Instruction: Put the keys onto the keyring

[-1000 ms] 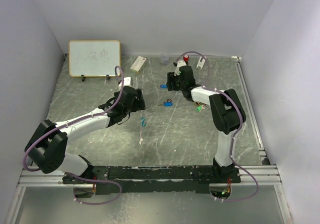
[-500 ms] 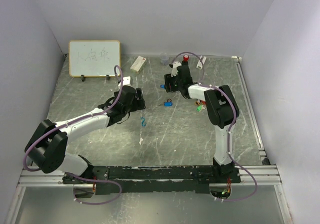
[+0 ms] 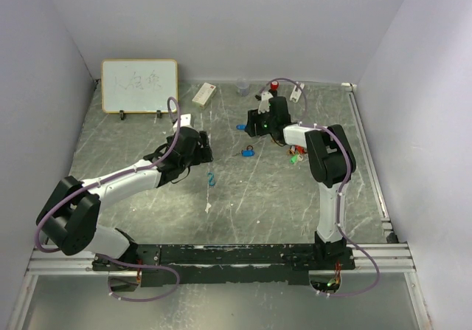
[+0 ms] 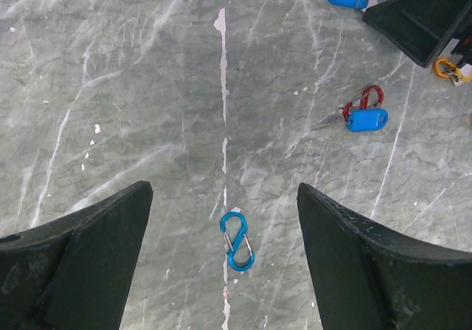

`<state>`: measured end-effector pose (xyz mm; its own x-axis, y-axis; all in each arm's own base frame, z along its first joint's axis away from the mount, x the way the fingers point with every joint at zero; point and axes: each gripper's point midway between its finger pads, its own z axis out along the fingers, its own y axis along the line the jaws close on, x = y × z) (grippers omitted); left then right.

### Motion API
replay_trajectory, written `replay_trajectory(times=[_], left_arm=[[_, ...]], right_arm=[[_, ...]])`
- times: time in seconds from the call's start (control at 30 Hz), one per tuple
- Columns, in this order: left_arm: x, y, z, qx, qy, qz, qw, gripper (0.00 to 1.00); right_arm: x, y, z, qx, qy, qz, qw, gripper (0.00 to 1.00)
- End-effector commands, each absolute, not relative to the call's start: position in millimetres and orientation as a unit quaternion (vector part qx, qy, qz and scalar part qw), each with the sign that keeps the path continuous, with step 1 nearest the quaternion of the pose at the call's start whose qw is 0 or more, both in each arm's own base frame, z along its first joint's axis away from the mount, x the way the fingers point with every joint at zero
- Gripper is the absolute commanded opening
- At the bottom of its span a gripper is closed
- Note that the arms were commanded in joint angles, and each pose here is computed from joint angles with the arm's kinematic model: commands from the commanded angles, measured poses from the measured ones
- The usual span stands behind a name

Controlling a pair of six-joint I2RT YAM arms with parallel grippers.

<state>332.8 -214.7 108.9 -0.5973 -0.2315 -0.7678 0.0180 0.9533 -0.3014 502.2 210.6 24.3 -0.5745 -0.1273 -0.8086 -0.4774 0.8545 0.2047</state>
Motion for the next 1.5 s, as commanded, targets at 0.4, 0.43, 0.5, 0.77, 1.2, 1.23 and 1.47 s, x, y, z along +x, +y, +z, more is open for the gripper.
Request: replay_trajectory(times=[0.4, 0.43, 0.5, 0.77, 1.2, 1.23, 1.47], left_arm=[[335, -213, 118, -0.065, 0.874, -0.158, 0.456, 0.90], [335, -213, 117, -0.064, 0.874, -0.157, 0.455, 0.90], [335, -213, 117, -0.064, 0.874, -0.157, 0.455, 0.90], [335, -210, 118, -0.066, 0.873, -0.155, 0.458, 0.90], [335, -210, 117, -0.066, 0.874, -0.157, 0.456, 0.90], [335, -210, 117, -0.066, 0.873, -0.157, 0.456, 0.90], [334, -209, 118, -0.067, 0.872, -0.160, 0.457, 0.90]], right_arm=[[439, 231, -4, -0.198, 0.873, 0.244, 0.372, 0.51], [437, 234, -4, -0.203, 0.873, 0.242, 0.371, 0.51], [434, 239, -4, -0.210, 0.874, 0.234, 0.370, 0.51], [445, 217, -9, -0.168, 0.899, 0.145, 0.379, 0.48], [437, 232, -31, -0.116, 0.929, 0.063, 0.347, 0.39], [435, 236, -33, -0.114, 0.930, 0.058, 0.345, 0.39], [427, 229, -48, -0.076, 0.944, -0.015, 0.320, 0.36]])
